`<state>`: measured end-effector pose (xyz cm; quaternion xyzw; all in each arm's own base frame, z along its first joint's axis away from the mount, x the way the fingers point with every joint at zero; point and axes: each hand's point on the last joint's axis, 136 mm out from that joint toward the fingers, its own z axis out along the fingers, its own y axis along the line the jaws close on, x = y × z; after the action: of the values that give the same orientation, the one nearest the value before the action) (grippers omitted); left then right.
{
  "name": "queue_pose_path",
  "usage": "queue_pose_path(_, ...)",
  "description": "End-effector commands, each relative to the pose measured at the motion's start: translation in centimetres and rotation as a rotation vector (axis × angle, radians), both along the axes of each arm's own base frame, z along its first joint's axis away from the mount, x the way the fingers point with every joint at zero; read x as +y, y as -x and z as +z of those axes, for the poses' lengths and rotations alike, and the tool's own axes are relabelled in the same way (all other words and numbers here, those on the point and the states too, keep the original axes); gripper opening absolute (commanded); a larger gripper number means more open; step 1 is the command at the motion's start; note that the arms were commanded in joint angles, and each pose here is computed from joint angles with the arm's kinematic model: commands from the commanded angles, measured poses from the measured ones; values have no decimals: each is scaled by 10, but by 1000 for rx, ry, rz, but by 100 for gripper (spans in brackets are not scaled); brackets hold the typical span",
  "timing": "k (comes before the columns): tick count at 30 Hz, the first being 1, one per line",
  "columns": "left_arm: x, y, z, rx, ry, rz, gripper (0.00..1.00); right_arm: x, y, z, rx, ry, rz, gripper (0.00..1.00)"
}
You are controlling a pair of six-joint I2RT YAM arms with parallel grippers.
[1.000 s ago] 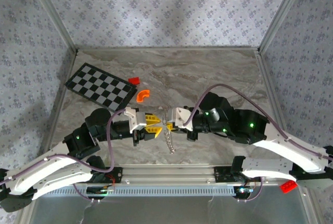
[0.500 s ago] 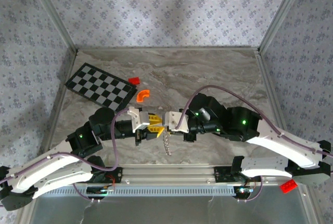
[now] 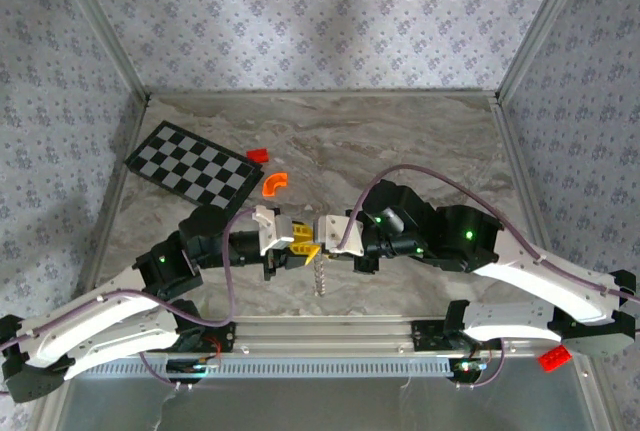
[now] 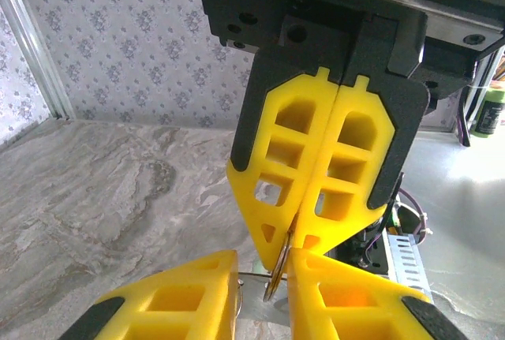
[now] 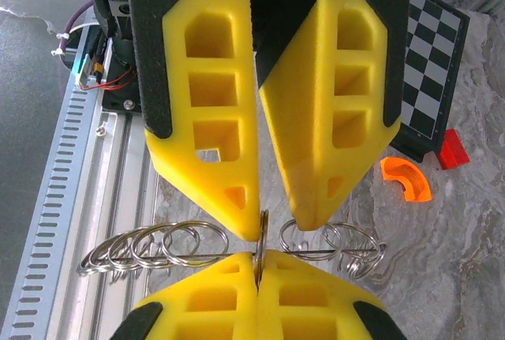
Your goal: Put the keys on the keyring
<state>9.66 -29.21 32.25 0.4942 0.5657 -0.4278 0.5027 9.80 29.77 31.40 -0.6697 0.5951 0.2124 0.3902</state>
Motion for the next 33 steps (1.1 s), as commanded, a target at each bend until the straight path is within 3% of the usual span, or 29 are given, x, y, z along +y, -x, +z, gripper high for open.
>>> queue_pose_path(1,-1,-4,1,-25,9,13,22,1,10,22,-14,-58,54,0)
queue_pose_path(18,5,-7,-3,-67,15,44,11,10,16,20,10,-49,96,0)
queue_pose_path(22,5,-5,-1,-62,29,39,1,10,17,18,15,-45,96,0)
queue_pose_path(27,1,-5,1,-34,71,30,0,9,14,21,-2,-60,77,0)
queue_pose_path(33,3,1,13,-27,124,6,0,5,12,33,-11,-154,39,26)
